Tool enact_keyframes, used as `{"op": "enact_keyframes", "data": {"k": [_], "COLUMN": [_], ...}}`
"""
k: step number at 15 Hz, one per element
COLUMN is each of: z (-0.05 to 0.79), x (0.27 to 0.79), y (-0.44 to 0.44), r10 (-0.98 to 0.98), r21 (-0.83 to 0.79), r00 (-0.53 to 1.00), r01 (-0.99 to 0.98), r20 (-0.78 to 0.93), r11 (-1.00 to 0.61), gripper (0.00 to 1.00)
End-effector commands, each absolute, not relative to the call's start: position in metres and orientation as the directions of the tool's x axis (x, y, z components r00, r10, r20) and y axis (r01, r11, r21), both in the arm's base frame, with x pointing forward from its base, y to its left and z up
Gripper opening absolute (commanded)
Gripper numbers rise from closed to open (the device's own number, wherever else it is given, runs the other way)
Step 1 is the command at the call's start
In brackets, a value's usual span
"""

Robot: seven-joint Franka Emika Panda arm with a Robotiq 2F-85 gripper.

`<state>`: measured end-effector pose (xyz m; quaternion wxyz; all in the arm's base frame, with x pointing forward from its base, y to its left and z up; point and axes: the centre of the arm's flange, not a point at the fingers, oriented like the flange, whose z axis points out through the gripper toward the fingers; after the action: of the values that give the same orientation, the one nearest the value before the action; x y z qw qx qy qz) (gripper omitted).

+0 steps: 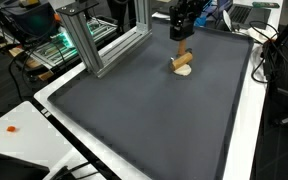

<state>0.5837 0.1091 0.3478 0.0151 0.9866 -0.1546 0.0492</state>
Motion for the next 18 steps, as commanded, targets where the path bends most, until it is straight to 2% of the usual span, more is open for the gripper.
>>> {"op": "enact_keyframes", "data": {"k": [1, 11, 18], "z": [0.338, 0.341, 0.374], "x": [0.589, 0.591, 0.588], "y": [0.112, 0.109, 0.102], "r10": [-0.221, -0.019, 0.159], "r21": [-0.009, -0.014, -0.046], "r00": [0.966, 0.983, 0.971], "r01": [-0.222, -0.016, 0.169], "r20": [0.136, 0.184, 0.177], "r11": [-0.975, -1.0, -0.984], "gripper": [0.35, 0.35, 0.35]}}
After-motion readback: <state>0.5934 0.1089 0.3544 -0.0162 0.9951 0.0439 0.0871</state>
